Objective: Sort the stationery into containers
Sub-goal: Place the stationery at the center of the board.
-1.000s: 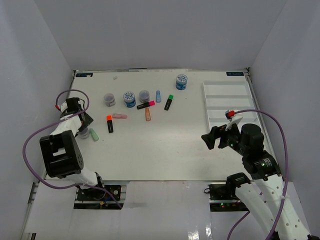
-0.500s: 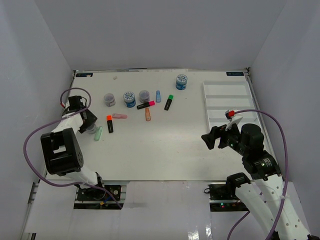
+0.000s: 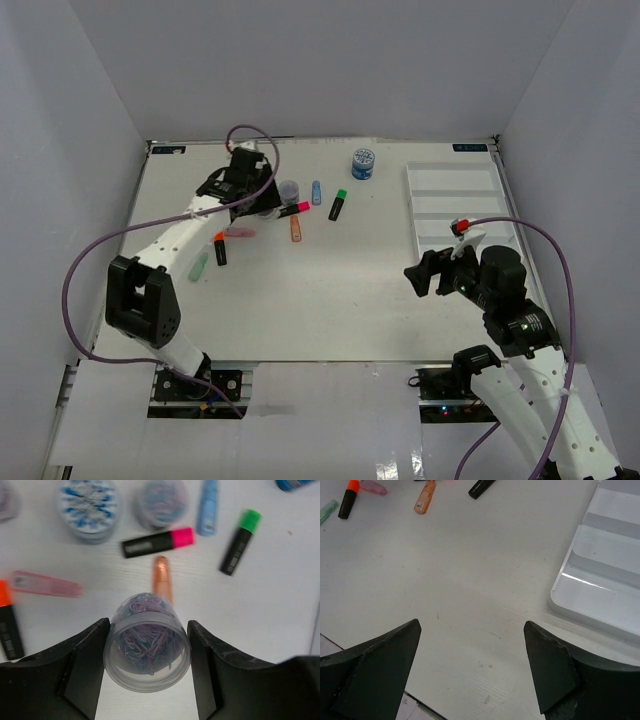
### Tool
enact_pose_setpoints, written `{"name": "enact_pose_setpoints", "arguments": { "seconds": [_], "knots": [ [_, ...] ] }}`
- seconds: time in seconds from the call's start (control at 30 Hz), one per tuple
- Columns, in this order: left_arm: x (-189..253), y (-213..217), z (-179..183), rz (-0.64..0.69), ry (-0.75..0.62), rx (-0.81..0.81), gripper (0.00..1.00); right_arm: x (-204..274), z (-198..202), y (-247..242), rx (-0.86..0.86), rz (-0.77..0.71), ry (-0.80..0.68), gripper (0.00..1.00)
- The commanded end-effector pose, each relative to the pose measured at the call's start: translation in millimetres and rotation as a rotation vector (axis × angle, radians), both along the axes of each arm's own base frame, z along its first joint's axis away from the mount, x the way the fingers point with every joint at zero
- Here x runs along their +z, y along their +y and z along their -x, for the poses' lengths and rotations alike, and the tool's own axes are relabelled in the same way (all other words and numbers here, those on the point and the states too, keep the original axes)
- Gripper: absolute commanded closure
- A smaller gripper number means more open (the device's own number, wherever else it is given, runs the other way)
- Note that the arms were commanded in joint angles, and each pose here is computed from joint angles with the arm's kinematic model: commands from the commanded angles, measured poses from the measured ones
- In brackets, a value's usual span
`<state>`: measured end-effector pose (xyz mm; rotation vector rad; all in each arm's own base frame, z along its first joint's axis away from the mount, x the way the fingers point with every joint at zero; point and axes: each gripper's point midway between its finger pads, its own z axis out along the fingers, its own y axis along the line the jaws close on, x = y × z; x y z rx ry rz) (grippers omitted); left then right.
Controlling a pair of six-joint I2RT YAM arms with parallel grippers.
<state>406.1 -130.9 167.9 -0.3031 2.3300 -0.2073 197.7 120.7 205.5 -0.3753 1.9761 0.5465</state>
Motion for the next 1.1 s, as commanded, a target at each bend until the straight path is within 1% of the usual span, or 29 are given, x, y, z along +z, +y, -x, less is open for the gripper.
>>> {"name": "enact_pose_setpoints", "arguments": {
  "seconds": [0.0,0.03,0.07,0.1,0.13,0.17,0.2,0.23,0.3,0.33,0.37,0.4,0.5,0.53,0.6,0.63,0.7,0.77,0.83,0.87,0.93,1.03,1.07],
  "knots": [
    [-6.0,-59.6,10.7,-0.015,0.054,-0.122,0.62,18.7,-9.5,-5.4,-0.068,-0.025,-0.043,0.1],
    [-7.9,-88.2,18.8,-0.022,0.059,-0.184,0.6,20.0,-10.0,-7.3,-0.081,-0.023,-0.04,0.1],
    [-22.7,-102.1,19.9,-0.045,0.091,-0.207,0.6,20.6,-10.7,-8.3,-0.089,-0.022,-0.04,0.1],
    [-13.9,-129.3,22.1,-0.044,0.063,-0.256,0.59,20.6,-10.1,-8.8,-0.091,-0.022,-0.04,0.1],
    [-15.3,-142.4,23.1,-0.047,0.061,-0.279,0.59,20.2,-9.9,-8.8,-0.091,-0.022,-0.04,0.1],
    [-30.2,-154.9,22.8,-0.064,0.084,-0.298,0.58,19.6,-9.7,-8.6,-0.089,-0.023,-0.039,0.1],
    [-23.3,-170.6,19.3,-0.052,0.064,-0.319,0.56,19.2,-9.5,-8.7,-0.089,-0.023,-0.039,0.1],
    [-27.6,-187.5,24.3,-0.057,0.065,-0.351,0.56,16.5,-9.4,-8.7,-0.089,-0.021,-0.035,0.1],
    [-41.2,-213.6,22.8,-0.075,0.071,-0.392,0.55,13.7,-9.9,-9.0,-0.093,-0.021,-0.03,0.1],
    [-44.5,-220.8,22.5,-0.08,0.07,-0.403,0.55,11.9,-10.2,-10.1,-0.102,-0.02,-0.026,0.1],
    [-57.7,-227.5,22.2,-0.094,0.086,-0.412,0.55,8.5,-10.8,-10.7,-0.107,-0.017,-0.019,0.1],
    [-55.2,-237.4,22.0,-0.086,0.076,-0.424,0.54,7.1,-11.1,-11.4,-0.111,-0.014,-0.016,0.1],
    [-71.0,-247.2,22.5,-0.096,0.094,-0.439,0.52,-1.0,-10.0,-10.7,-0.109,-0.012,0.005,0.1],
    [-73.9,-248.4,21.5,-0.102,0.092,-0.435,0.5,-2.4,-6.4,-5.1,-0.07,-0.018,0.015,0.1],
    [-82.7,-250.0,24.1,-0.113,0.101,-0.434,0.47,-8.6,-5.8,-1.7,-0.052,-0.015,0.042,0.1],
    [-91.1,-248.9,25.6,-0.116,0.116,-0.428,0.43,-10.5,-5.4,-0.4,-0.045,-0.017,0.051,0.1],
    [-97.3,-248.1,27.4,-0.112,0.125,-0.423,0.38,-14.4,-6.4,0.2,-0.044,-0.01,0.066,0.1],
    [-99.6,-246.1,29.1,-0.114,0.129,-0.419,0.28,-12.0,-7.2,1.5,-0.037,-0.013,0.062,0.1],
    [-88.6,-247.1,28.2,-0.102,0.105,-0.418,0.19,-8.2,-7.8,2.4,-0.031,-0.013,0.055,0.1],
    [-83.6,-246.4,26.8,-0.098,0.093,-0.417,0.1,-6.4,-9.0,1.6,-0.031,-0.006,0.046,0.1],
    [-62.1,-249.3,24.6,-0.075,0.051,-0.421,0.03,0.1,-12.8,0.9,-0.036,0.003,0.035,0.1],
    [-36.8,-249.3,21.7,-0.051,0.006,-0.422,0.02,12.4,-19.5,5.4,-0.02,0.0,0.019,0.1],
    [-19.4,-244.0,18.7,-0.032,-0.021,-0.411,0.02,15.3,-22.0,7.3,-0.014,-0.004,0.017,0.1]
  ]
}}
